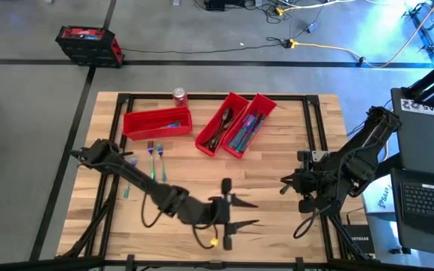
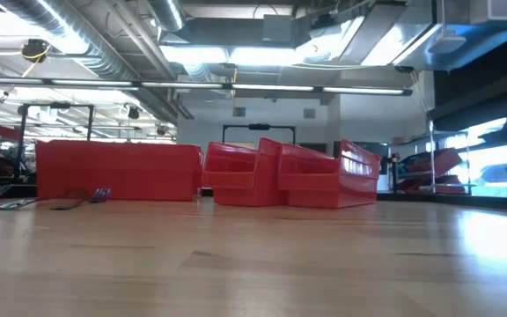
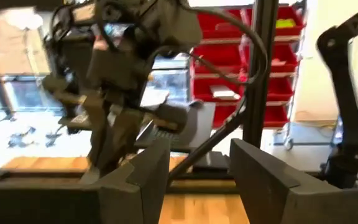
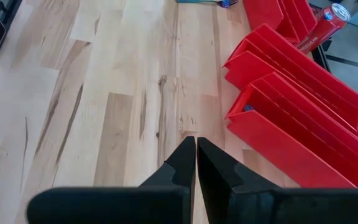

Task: Sort silverware
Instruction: Put the blue fork into the left red bin

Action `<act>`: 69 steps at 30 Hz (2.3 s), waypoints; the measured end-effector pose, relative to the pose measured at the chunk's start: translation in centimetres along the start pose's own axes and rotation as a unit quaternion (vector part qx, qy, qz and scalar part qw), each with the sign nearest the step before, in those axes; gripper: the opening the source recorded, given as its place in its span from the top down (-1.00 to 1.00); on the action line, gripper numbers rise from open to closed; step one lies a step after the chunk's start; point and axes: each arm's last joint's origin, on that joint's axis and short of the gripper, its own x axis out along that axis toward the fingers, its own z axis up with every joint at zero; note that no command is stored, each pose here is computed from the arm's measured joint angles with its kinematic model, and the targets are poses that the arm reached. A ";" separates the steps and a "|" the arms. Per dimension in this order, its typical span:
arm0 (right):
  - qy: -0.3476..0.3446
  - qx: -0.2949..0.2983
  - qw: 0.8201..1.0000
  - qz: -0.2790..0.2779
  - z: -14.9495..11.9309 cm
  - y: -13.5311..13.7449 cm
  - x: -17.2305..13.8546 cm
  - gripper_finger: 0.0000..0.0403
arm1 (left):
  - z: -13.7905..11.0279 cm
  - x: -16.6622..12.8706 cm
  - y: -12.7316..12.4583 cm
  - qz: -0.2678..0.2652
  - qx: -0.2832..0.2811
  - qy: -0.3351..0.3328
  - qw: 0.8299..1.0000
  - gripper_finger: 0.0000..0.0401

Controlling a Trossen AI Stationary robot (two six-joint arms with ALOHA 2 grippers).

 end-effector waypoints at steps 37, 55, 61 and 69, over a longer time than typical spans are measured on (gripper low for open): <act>-0.132 0.002 0.990 0.045 2.9 1.3 -0.4 1.00 | -8.6 -21.4 20.3 0.192 -0.262 0.250 0.912 0.23; -0.138 -0.009 0.975 -0.171 4.9 -3.3 2.0 1.00 | -13.6 -23.2 20.0 0.395 -0.362 0.266 0.801 0.23; -0.090 -0.022 0.980 -0.175 4.5 -4.4 3.0 1.00 | -14.2 -22.8 19.6 0.454 -0.367 0.331 0.741 0.23; -0.055 -0.019 0.976 -0.210 3.9 -5.3 4.4 0.89 | -14.4 -22.0 19.1 0.522 -0.344 0.434 0.648 0.23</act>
